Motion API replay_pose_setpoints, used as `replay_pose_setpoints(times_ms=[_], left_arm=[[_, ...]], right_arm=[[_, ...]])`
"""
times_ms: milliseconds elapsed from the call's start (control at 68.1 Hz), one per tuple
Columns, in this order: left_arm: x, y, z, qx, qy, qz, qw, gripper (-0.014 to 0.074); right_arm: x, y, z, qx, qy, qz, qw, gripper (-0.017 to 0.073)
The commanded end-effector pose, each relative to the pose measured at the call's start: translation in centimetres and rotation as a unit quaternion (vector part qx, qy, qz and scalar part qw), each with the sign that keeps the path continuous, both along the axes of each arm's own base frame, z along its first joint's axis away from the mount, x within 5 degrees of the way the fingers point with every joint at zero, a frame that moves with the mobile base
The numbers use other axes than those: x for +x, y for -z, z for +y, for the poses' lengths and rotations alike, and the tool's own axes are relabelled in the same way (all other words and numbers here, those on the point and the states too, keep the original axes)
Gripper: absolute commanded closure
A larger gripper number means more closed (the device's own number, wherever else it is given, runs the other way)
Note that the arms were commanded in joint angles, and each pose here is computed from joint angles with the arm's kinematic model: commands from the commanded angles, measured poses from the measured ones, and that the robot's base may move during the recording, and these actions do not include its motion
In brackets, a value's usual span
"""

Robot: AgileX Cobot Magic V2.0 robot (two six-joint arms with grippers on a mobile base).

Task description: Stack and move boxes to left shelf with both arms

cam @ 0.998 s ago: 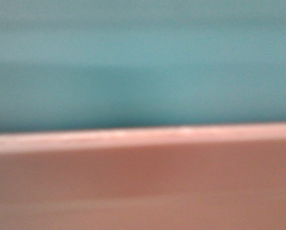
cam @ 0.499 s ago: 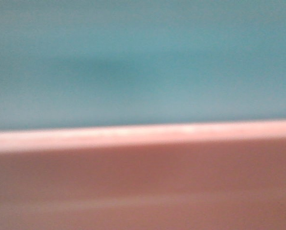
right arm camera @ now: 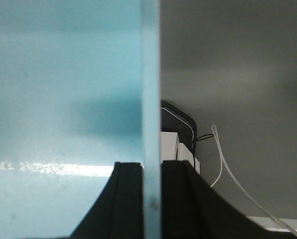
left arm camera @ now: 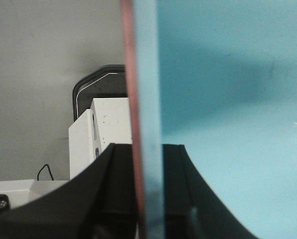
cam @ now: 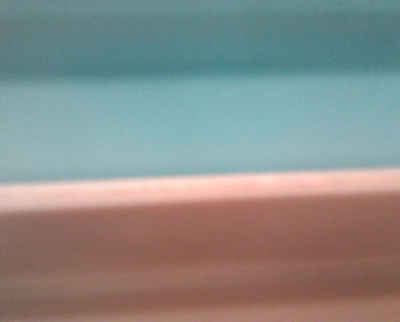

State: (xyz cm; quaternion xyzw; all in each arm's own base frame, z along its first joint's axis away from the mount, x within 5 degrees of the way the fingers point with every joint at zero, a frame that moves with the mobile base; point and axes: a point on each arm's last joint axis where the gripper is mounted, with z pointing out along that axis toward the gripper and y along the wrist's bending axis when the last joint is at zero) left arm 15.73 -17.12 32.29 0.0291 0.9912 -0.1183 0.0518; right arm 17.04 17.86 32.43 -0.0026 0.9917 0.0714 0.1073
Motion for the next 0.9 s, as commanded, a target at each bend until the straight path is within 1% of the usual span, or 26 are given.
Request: replay_pose_setpoints(times_ms=[0, 881], left_arm=[[-1.81, -1.86, -0.19, -0.043, 0.012, 0.044, 0.998, 0.0605], [-1.81, -1.86, -0.19, -0.043, 0.012, 0.044, 0.998, 0.0605]], right_arm=[[-0.91, -1.54, -0.45, 0.014, 0.000, 0.012, 1.000, 0.0506], [-0.91, -1.54, -0.45, 0.014, 0.000, 0.012, 1.000, 0.0506]])
